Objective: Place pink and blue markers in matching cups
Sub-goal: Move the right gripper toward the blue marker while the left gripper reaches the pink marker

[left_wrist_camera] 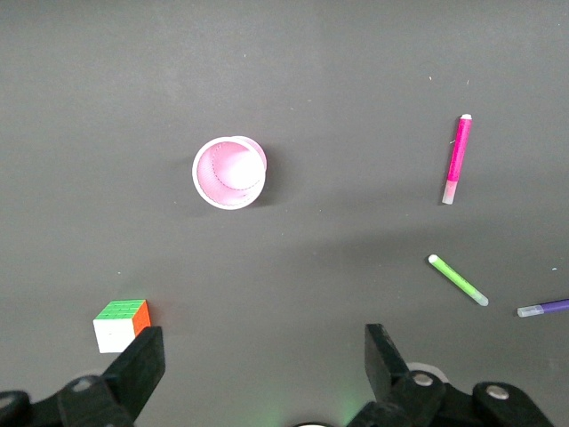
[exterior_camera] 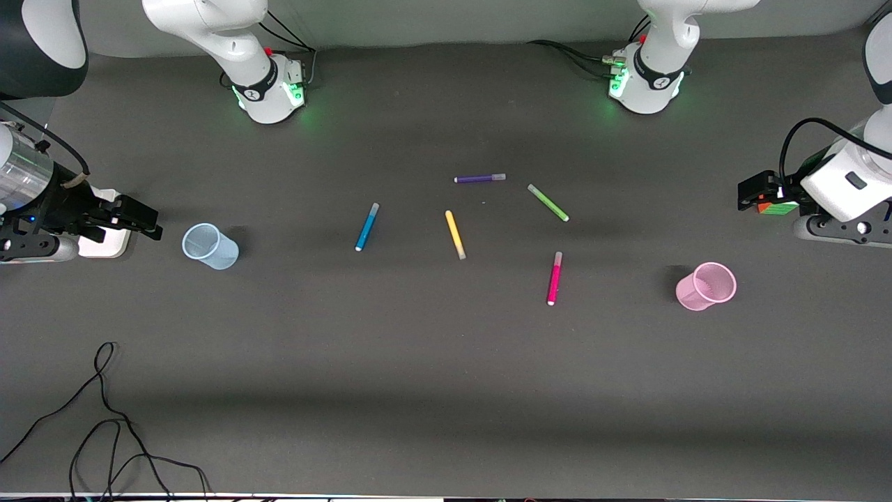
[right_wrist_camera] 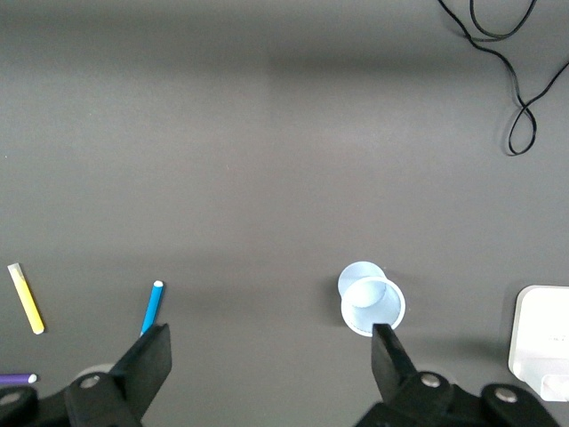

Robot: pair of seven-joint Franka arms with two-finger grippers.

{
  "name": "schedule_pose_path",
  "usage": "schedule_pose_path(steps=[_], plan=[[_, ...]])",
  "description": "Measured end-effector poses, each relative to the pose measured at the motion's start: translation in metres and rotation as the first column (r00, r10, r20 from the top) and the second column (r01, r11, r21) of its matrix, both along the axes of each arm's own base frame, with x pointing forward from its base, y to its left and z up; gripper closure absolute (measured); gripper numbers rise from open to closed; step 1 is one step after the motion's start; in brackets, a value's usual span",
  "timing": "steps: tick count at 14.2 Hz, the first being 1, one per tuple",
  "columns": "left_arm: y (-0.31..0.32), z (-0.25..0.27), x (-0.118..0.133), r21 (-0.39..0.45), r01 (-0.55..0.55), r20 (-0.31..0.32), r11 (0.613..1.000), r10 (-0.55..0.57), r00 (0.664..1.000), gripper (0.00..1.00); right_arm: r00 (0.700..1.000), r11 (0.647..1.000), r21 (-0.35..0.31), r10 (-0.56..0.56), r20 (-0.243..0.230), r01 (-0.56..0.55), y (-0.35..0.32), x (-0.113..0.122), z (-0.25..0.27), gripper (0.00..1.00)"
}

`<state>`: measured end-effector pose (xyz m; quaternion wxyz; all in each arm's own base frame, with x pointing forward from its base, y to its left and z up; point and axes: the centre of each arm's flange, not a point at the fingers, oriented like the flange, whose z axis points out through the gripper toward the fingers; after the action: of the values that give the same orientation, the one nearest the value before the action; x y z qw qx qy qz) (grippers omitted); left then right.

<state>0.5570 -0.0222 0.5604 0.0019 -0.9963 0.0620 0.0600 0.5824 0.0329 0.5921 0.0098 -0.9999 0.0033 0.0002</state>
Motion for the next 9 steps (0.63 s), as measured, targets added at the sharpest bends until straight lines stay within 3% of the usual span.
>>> schedule_pose_path(steps=[6, 9], plan=[[-0.003, 0.000, 0.000, 0.008, 0.009, 0.000, 1.000, -0.009, 1.000, 0.00, 1.000, 1.000, -0.002, 0.003, -0.031, -0.003, 0.002, 0.000, -0.012, 0.00], [-0.007, -0.001, 0.000, 0.008, 0.015, 0.000, 1.000, -0.015, 1.000, 0.00, 0.991, 1.000, -0.007, 0.006, -0.134, -0.008, 0.016, 0.000, -0.054, 0.00]])
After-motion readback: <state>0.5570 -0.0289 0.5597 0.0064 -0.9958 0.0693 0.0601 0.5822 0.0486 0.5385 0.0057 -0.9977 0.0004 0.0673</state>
